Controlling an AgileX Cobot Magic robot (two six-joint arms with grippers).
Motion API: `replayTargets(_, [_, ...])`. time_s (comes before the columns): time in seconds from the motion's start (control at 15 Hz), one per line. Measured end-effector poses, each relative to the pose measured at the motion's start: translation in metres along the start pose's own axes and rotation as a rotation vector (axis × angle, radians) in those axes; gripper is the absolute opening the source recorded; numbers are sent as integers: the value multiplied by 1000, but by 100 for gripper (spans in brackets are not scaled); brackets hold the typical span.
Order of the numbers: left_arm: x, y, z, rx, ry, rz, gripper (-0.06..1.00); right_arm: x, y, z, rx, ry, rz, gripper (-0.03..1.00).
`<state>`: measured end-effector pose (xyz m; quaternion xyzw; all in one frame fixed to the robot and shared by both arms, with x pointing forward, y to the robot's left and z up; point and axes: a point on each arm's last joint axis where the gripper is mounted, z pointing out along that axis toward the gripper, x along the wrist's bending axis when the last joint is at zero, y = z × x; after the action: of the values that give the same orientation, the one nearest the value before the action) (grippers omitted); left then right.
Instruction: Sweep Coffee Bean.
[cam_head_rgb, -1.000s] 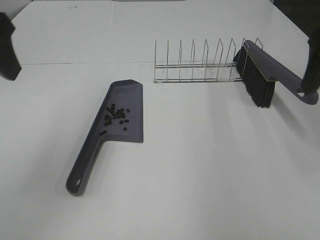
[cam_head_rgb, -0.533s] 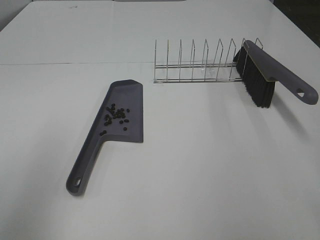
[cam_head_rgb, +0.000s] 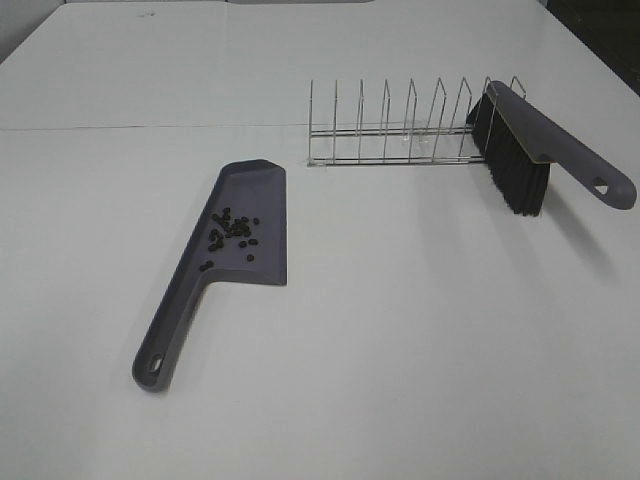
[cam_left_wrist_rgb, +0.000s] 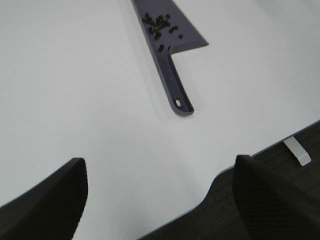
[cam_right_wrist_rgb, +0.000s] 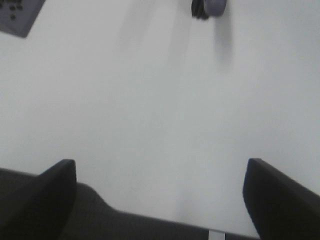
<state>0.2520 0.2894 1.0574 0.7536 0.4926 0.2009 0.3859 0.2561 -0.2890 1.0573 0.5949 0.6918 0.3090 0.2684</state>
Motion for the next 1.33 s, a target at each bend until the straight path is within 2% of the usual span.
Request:
replayTargets(0.13, [-3,-6,-5,-74,-35,72,73,3,-12,-14,-134,-11,-11,76])
replayTargets(0.27, [-5,-8,-1,-83,-62,110,73,4,-20,-18,-237,-23,-18,76])
replayTargets(1.33, [-6,-8,-1,-90,-70,122,73,3,-19,-16,-261,-33,-20,76])
